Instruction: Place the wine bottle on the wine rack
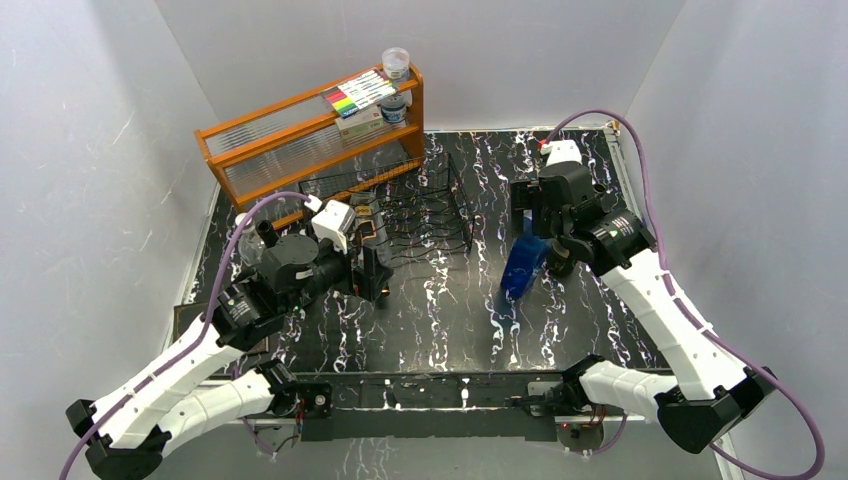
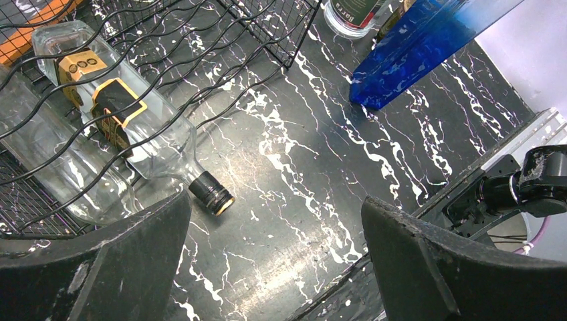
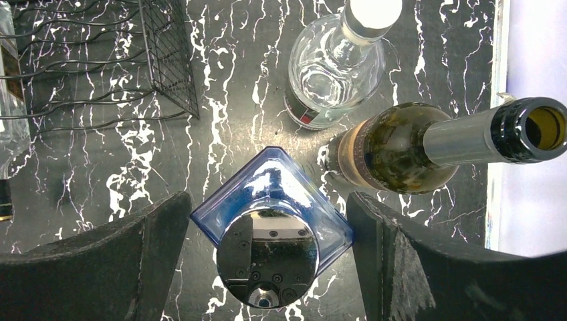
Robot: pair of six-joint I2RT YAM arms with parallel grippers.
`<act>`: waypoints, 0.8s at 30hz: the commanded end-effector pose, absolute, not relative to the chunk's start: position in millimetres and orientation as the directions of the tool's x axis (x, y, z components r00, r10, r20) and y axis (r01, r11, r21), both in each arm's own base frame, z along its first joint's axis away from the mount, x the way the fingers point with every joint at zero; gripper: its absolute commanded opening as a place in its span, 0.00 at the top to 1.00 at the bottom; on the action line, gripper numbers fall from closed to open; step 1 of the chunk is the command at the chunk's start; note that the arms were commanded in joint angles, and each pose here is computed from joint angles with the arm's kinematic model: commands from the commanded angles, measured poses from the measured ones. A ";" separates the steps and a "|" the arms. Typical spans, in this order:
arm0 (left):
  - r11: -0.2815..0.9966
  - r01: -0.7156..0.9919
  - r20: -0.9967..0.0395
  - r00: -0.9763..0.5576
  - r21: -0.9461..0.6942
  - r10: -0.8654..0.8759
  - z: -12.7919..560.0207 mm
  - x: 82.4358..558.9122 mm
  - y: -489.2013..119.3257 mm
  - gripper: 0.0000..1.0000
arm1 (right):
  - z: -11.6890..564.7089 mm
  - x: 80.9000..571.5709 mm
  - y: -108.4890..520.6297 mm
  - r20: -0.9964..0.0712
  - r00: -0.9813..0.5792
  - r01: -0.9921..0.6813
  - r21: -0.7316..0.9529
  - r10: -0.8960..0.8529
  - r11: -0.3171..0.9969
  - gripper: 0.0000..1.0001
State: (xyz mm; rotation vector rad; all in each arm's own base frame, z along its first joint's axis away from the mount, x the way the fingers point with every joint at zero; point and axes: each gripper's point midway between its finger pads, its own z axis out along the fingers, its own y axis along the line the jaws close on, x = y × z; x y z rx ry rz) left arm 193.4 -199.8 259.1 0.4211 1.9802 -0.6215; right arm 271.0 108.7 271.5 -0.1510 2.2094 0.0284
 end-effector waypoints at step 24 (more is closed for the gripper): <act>0.806 0.536 -0.881 -0.472 -0.251 0.039 254.4 194.1 -202.8 0.02 | 280.3 252.1 107.0 -0.781 -0.619 -0.141 0.006 -0.083 0.990 0.37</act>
